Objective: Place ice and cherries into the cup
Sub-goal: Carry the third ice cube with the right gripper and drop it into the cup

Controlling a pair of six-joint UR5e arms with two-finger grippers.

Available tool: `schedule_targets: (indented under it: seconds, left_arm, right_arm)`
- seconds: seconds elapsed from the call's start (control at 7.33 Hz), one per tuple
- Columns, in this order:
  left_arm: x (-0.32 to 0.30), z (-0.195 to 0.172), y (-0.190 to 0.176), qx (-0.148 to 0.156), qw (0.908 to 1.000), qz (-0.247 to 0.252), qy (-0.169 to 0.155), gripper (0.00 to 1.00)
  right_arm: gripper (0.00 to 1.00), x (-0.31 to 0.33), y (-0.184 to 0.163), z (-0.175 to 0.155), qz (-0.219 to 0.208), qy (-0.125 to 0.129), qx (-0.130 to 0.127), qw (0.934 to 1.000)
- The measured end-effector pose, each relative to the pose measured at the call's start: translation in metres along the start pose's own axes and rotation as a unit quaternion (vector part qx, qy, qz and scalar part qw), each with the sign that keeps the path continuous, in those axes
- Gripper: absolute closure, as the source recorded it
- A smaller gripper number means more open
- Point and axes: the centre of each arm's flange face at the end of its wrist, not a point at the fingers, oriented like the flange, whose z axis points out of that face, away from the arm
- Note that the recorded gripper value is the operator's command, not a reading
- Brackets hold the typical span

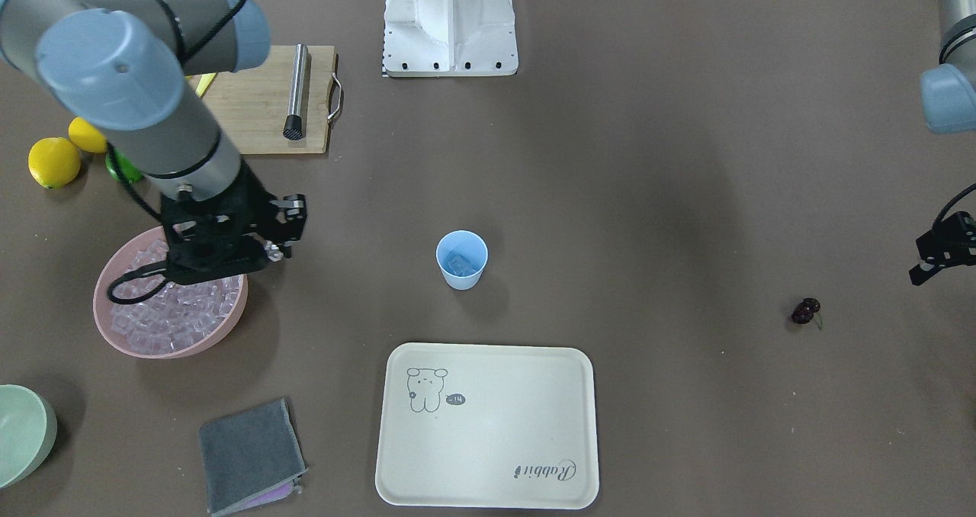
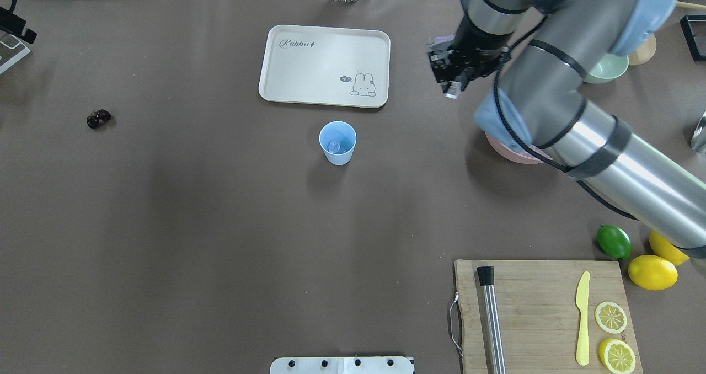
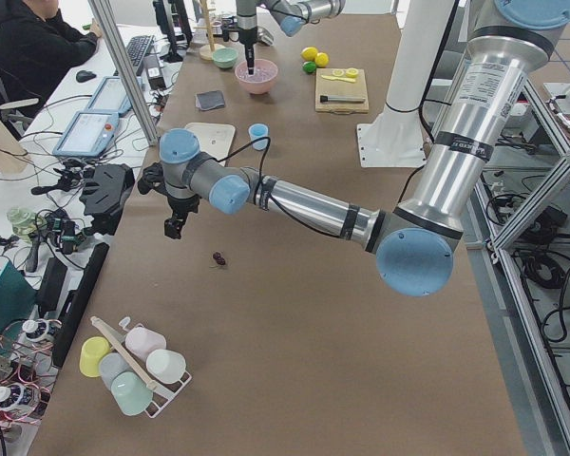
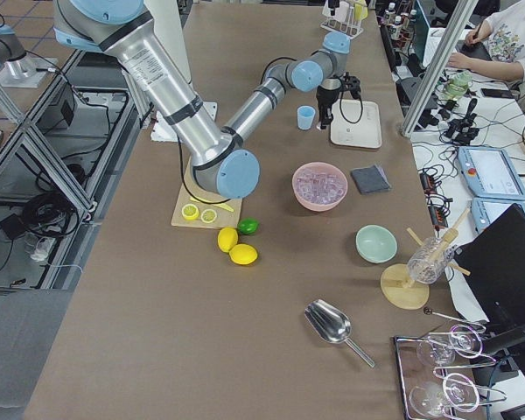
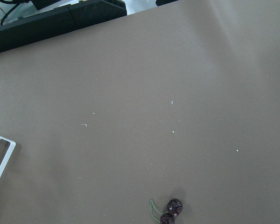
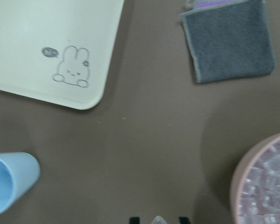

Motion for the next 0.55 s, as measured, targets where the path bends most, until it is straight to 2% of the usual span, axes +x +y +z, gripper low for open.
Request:
schedule_targets:
  seconds: [0.27, 0.55]
  left_arm:
    - [0.000, 0.001, -0.001, -0.001, 1.0000, 0.000, 0.000, 0.02]
    - [-0.001, 0.002, -0.003, -0.001, 1.0000, -0.001, 0.000, 0.02]
  right_arm:
    - [1.00, -0.091, -0.004, 0.010, 0.027, -0.001, 0.015, 0.9995]
    - [1.00, -0.128, 0.003, 0.053, 0.034, -0.009, 0.044, 0.9984]
